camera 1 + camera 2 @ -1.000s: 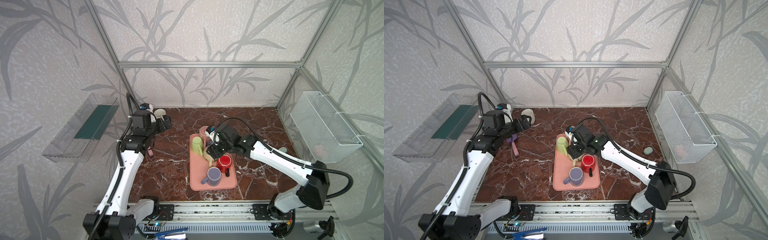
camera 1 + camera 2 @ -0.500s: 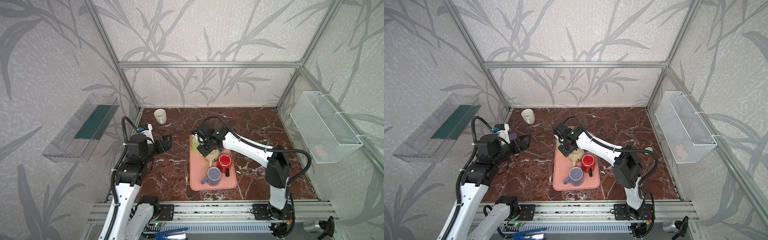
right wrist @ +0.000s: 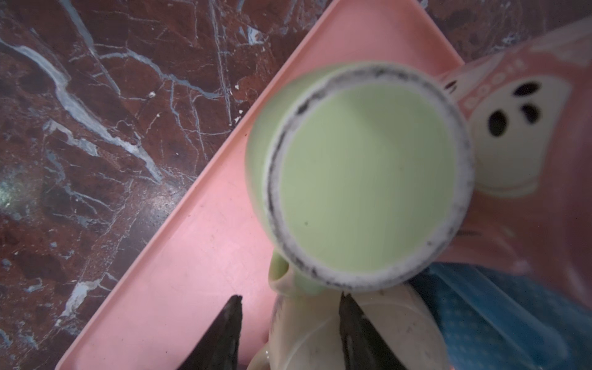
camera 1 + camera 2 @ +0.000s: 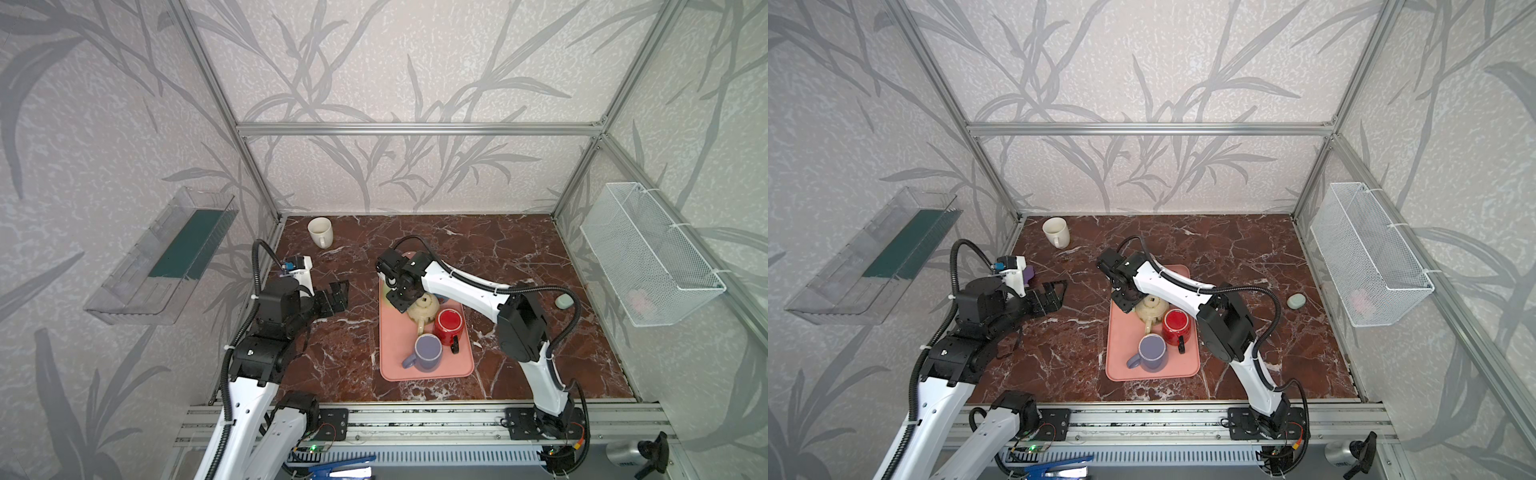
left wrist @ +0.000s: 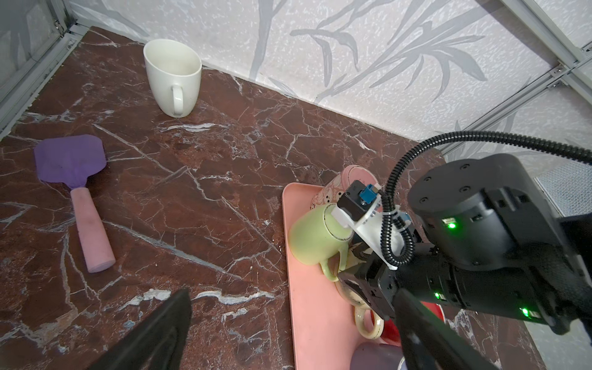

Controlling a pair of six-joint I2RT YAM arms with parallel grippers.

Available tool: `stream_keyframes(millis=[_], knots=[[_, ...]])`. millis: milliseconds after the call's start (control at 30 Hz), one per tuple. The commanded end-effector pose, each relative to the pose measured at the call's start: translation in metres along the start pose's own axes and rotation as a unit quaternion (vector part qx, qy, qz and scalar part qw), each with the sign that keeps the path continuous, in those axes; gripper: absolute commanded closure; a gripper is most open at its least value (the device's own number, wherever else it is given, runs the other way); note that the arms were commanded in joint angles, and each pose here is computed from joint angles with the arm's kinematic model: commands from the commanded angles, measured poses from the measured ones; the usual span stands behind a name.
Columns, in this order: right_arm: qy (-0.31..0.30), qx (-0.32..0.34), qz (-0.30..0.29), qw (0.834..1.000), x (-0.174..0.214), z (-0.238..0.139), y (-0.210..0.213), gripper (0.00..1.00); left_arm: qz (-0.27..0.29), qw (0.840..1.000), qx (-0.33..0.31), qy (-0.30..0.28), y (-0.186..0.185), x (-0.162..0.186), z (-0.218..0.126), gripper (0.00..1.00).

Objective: Turn the mug right side up
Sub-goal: 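Lower the right gripper onto the upside-down light green mug's base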

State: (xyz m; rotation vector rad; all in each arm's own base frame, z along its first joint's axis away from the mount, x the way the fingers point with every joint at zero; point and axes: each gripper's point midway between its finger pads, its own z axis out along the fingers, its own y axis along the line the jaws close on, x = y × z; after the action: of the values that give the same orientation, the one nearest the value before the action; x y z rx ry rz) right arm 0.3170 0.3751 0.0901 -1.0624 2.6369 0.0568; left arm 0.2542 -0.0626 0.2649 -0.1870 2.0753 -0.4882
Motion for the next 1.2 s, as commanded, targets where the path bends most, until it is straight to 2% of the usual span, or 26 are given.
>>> stream_keyframes(millis=[0,267,367,533,667,900,1167], knots=[[0.015,0.012,0.002,1.0,0.001,0.007,-0.001,0.53,0.013,1.0,-0.012,0.006,0.004,0.004,-0.002,0.03],[0.024,0.02,0.008,0.999,-0.003,0.021,-0.001,0.6,0.017,1.0,-0.013,0.009,0.003,0.006,-0.002,0.04],[0.024,0.023,0.009,0.999,-0.004,0.025,-0.001,0.67,0.017,1.0,-0.012,0.011,0.003,0.007,-0.001,0.04],[0.027,0.035,0.017,0.999,-0.005,0.029,-0.007,0.71,0.018,1.0,-0.007,0.014,0.001,0.008,0.0,0.04],[0.027,0.039,0.017,0.999,-0.005,0.031,-0.009,0.79,0.018,1.0,-0.007,0.015,0.001,0.008,0.0,0.04],[0.025,0.034,0.019,0.999,-0.005,0.031,-0.007,1.0,0.019,1.0,-0.008,0.016,0.001,0.009,0.001,0.04],[0.004,0.015,0.025,1.0,-0.012,0.018,-0.003,1.0,0.02,1.0,-0.01,0.017,0.002,0.009,0.001,0.04]])
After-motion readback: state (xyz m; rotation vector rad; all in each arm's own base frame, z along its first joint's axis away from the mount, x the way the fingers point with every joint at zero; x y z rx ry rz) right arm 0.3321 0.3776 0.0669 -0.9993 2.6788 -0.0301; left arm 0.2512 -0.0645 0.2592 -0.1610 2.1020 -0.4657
